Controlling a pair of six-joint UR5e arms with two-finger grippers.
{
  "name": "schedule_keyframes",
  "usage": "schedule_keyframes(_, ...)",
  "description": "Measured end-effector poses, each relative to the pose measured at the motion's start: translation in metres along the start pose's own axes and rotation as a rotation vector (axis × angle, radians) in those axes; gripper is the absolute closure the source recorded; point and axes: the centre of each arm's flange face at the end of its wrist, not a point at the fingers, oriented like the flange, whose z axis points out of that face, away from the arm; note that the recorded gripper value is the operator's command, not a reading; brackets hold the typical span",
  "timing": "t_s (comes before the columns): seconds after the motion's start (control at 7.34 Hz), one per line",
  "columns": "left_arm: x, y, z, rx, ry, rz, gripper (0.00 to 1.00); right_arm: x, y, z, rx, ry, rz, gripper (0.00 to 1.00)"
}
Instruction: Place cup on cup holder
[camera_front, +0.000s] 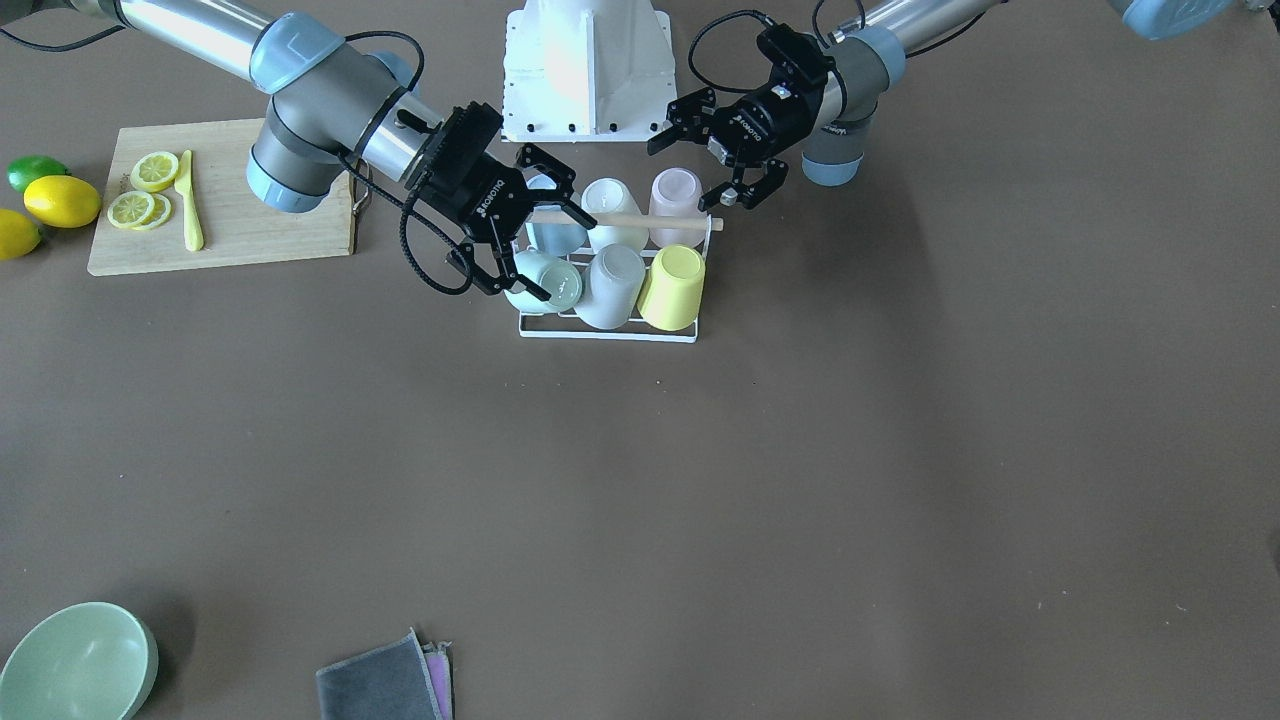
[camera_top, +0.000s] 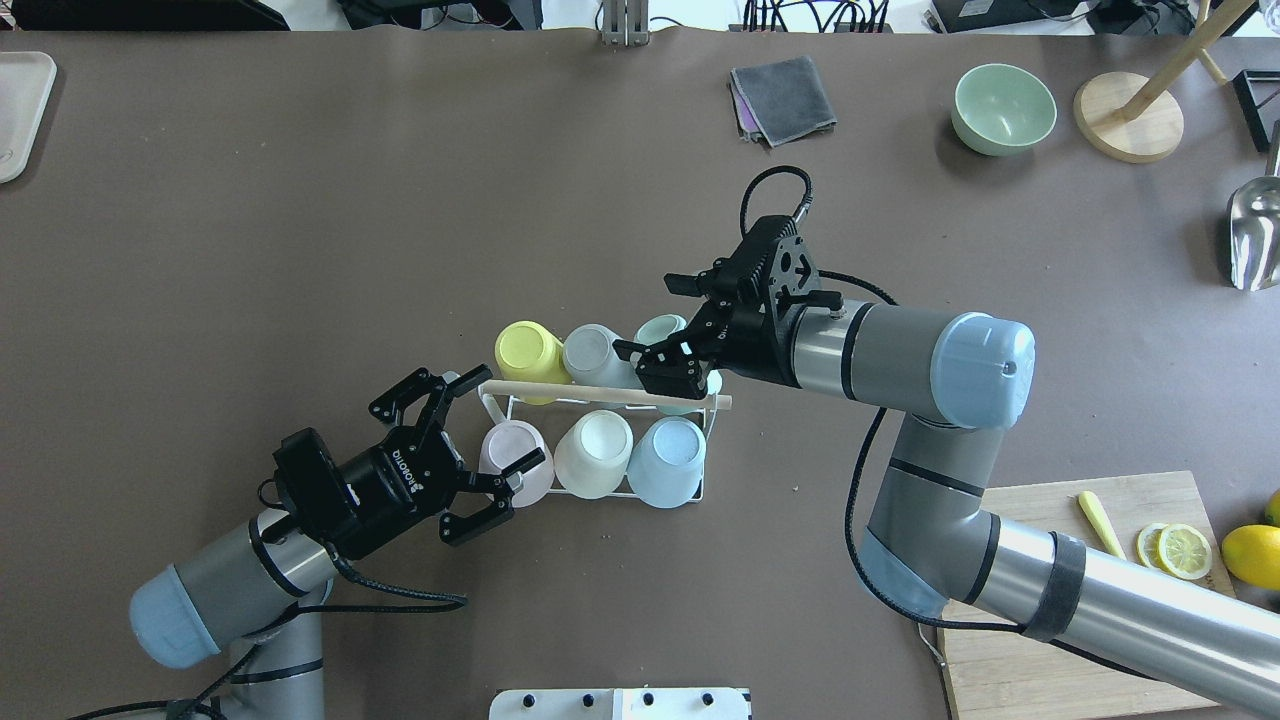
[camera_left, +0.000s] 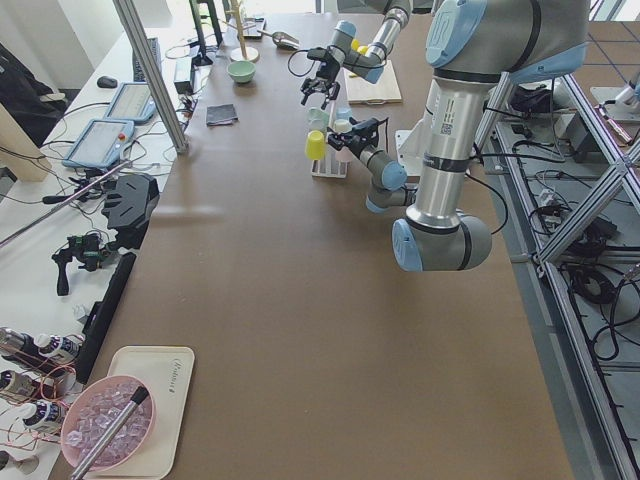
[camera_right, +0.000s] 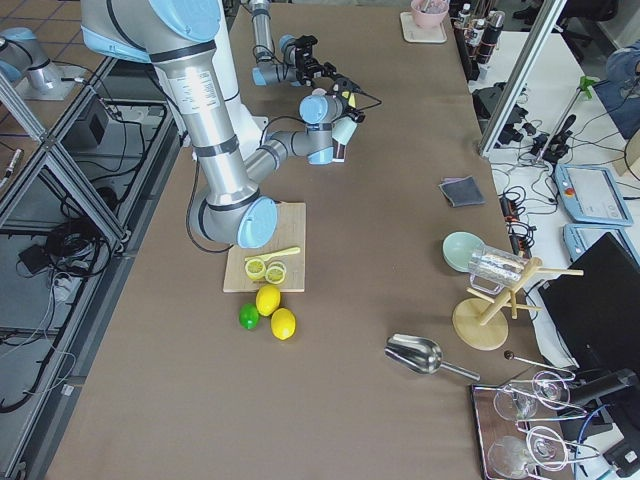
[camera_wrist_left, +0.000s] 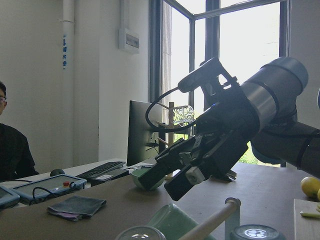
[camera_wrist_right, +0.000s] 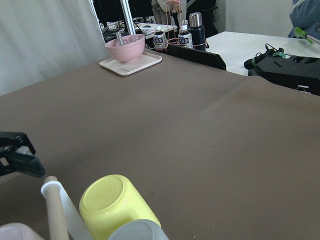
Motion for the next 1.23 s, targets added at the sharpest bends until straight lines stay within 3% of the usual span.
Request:
schedule_keyframes(0.27, -0.018, -0.043, 0.018, 0.014, -0.016, 0.022, 0.01, -0.002, -0.002, 0.0, -0.001, -0.006, 0.021, 0.0)
schedule_keyframes(0.54, -0.073, -0.106, 0.049, -0.084, 0.001, 0.038, 0.01, -0.007, -0.013, -0.002, -0.042, -0.012, 0.06, 0.0)
schedule_keyframes(0.68, -0.105, -0.133, 0.065, -0.173, 0.001, 0.016, 0.01, -0.016, -0.033, -0.01, -0.098, -0.002, 0.071, 0.0)
schedule_keyframes(0.95, -0.161, -0.171, 0.095, -0.366, -0.066, -0.054, 0.01, -0.038, -0.07, -0.037, -0.253, 0.045, 0.099, 0.0)
schedule_keyframes(1.23, -0.24, -0.207, 0.101, -0.654, -0.14, -0.085, 0.01, -0.021, -0.094, -0.074, -0.429, 0.142, 0.133, 0.0)
